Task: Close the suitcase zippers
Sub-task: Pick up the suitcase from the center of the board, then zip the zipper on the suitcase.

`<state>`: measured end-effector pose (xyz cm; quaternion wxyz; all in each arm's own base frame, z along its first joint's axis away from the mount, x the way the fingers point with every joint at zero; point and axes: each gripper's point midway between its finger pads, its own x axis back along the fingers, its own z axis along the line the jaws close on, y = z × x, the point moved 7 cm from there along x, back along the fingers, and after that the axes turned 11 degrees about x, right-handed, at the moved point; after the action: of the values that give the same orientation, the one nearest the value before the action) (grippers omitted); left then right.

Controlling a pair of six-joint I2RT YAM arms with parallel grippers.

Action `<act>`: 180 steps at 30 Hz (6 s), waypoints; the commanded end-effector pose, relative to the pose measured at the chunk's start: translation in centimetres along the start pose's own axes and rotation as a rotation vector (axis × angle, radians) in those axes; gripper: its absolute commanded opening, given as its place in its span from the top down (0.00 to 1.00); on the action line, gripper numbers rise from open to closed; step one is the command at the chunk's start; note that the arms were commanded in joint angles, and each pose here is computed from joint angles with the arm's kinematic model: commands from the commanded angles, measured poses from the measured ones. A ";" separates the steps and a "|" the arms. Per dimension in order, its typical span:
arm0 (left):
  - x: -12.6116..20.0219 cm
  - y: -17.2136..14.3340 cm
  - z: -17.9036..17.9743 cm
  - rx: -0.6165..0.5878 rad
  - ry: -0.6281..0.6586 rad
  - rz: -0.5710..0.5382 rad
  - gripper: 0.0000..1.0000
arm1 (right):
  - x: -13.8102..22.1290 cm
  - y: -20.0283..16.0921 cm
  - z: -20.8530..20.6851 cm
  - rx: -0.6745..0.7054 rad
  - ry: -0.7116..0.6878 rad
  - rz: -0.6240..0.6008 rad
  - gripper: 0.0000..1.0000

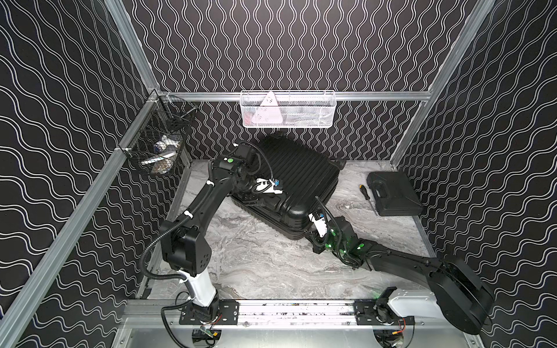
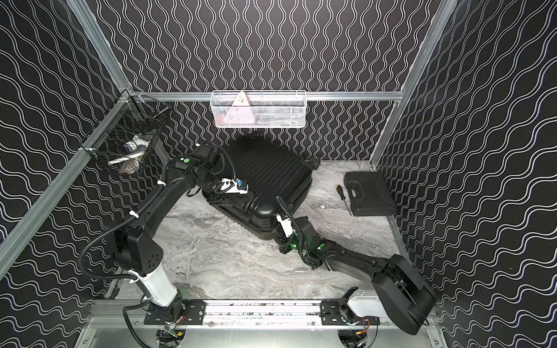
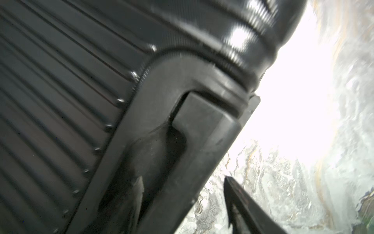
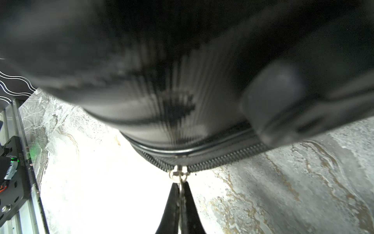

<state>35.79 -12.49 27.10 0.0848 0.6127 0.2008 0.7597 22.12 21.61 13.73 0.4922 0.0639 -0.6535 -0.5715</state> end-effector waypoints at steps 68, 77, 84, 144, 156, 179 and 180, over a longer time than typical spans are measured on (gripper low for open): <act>-1.4 7.3 -6.0 0.544 0.259 0.017 0.84 | 0.2 -0.3 3.1 0.092 0.121 -0.033 1.00; -3.4 8.7 -6.1 0.685 0.222 -0.043 0.87 | -0.6 0.0 2.8 0.030 0.096 -0.087 1.00; -4.1 10.0 -5.7 0.743 0.243 -0.072 0.85 | -1.1 0.5 3.2 0.019 0.122 -0.114 1.00; -5.5 14.9 -1.0 1.045 0.369 -0.266 0.86 | -3.0 0.0 11.3 0.208 0.368 -0.068 1.00; -6.5 15.4 -0.3 1.096 0.377 -0.307 0.87 | -2.8 -0.2 12.2 0.238 0.404 -0.051 1.00; -6.3 16.7 1.6 1.197 0.434 -0.451 0.93 | -2.9 1.0 14.1 0.267 0.401 -0.055 1.00; -6.3 16.8 1.7 1.203 0.435 -0.459 0.93 | -2.8 1.2 14.3 0.269 0.404 -0.060 1.00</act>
<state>37.19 -29.15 25.75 -0.1992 0.4460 0.6185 0.6156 16.20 31.84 13.82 0.5314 0.1878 -0.6618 -0.4943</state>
